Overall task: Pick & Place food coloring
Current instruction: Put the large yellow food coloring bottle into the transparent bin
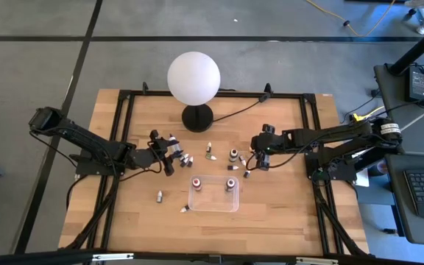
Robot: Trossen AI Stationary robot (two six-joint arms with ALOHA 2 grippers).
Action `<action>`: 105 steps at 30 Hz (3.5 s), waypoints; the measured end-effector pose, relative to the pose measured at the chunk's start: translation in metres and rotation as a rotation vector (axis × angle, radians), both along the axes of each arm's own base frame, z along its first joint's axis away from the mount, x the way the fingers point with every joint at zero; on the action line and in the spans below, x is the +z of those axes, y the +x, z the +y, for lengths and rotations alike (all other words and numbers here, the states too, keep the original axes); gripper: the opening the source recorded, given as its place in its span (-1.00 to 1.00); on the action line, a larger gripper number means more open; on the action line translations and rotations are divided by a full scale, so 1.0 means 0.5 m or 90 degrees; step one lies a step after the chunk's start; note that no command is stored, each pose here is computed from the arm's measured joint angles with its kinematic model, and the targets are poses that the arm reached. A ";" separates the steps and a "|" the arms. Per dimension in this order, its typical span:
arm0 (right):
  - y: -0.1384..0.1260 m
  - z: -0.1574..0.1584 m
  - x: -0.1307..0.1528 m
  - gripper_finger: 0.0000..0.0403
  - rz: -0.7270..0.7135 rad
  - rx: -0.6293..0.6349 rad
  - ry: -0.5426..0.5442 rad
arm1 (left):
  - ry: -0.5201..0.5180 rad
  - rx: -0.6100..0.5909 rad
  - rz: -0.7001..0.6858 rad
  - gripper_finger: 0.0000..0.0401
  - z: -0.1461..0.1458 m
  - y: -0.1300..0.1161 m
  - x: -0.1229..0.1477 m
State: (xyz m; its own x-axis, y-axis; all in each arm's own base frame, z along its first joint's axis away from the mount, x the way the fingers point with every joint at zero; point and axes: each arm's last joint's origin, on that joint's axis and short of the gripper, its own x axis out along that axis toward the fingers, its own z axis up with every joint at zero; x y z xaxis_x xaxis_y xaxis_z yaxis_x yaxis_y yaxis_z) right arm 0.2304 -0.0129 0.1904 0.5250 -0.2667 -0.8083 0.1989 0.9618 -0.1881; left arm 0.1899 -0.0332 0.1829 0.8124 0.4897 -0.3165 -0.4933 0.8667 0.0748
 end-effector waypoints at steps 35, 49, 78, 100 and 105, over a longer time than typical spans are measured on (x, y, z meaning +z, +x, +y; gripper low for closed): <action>0.074 0.143 0.228 -0.40 -0.228 0.181 0.023 | 0.000 0.001 0.000 -0.09 0.000 0.000 0.000; 0.179 0.218 0.109 -0.40 -0.147 0.304 0.064 | 0.001 0.001 0.000 -0.09 0.000 0.000 0.000; 0.249 0.237 0.067 -0.37 0.001 0.298 0.055 | 0.000 -0.001 0.000 -0.09 0.000 0.000 0.000; 0.258 0.237 0.041 -0.36 0.021 0.320 0.003 | 0.000 -0.001 0.001 -0.09 0.000 0.000 0.000; 0.257 0.237 0.040 -0.36 0.026 0.325 0.000 | 0.001 -0.001 0.004 -0.09 0.000 0.000 -0.001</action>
